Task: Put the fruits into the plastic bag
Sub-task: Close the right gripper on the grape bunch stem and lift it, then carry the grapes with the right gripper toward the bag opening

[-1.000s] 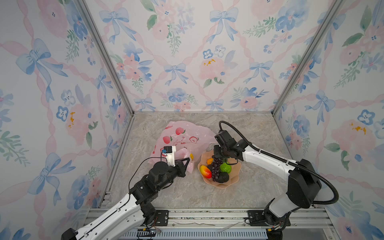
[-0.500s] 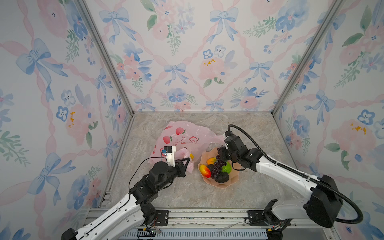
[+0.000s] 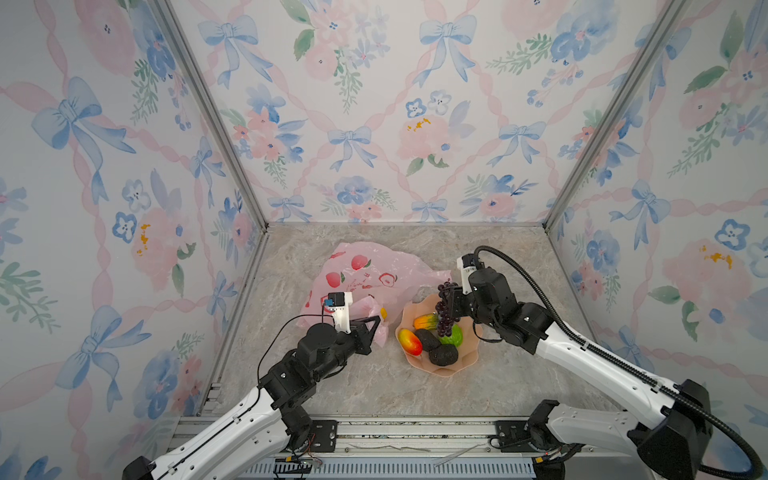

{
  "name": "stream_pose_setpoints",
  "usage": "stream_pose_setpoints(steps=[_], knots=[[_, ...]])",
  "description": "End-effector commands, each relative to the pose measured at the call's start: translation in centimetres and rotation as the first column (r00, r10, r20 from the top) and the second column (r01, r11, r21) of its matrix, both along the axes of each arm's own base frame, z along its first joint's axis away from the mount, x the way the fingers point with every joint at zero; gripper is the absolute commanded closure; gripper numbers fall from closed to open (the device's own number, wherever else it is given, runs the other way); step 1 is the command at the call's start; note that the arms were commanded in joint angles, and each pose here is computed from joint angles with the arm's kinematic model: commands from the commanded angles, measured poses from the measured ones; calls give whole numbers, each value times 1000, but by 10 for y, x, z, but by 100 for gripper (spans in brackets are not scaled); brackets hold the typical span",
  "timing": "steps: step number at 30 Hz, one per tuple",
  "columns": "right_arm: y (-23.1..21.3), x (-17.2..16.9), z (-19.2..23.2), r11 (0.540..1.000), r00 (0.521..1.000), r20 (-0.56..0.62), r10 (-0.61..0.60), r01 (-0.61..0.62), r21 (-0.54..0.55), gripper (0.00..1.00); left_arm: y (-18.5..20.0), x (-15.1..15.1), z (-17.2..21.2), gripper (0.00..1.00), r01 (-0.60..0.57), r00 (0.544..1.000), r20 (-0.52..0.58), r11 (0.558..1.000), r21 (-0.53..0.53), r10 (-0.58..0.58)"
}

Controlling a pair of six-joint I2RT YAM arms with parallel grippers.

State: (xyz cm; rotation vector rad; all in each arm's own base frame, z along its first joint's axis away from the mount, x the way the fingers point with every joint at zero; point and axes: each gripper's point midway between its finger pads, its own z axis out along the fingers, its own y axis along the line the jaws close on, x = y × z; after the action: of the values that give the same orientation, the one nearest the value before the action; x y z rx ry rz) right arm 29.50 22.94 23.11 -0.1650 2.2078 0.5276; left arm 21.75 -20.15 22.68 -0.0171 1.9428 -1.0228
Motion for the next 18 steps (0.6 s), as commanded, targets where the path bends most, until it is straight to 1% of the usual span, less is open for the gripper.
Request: stream_pose_setpoints(steps=[1, 4, 7, 10, 12, 18], knots=[[15, -1, 34, 995, 997, 57, 57, -61, 81, 66, -2, 1, 11, 100, 10, 1000, 16, 999, -33, -9], [36, -6, 41, 977, 987, 39, 158, -162, 136, 66, -4, 1, 12, 100, 17, 1000, 18, 999, -31, -16], [62, -13, 43, 941, 957, -5, 290, -284, 187, 66, -4, 1, 16, 100, 20, 999, 28, 999, -25, -19], [84, -18, 47, 898, 920, -37, 391, -372, 237, 66, -5, 2, 22, 100, 21, 999, 38, 1000, -21, -20], [93, -18, 51, 883, 908, -39, 418, -395, 255, 66, -4, 3, 27, 100, 21, 999, 42, 999, -25, -20], [110, -8, 69, 855, 902, 6, 431, -410, 318, 66, -6, 5, 43, 100, 30, 998, 53, 998, -54, -27]])
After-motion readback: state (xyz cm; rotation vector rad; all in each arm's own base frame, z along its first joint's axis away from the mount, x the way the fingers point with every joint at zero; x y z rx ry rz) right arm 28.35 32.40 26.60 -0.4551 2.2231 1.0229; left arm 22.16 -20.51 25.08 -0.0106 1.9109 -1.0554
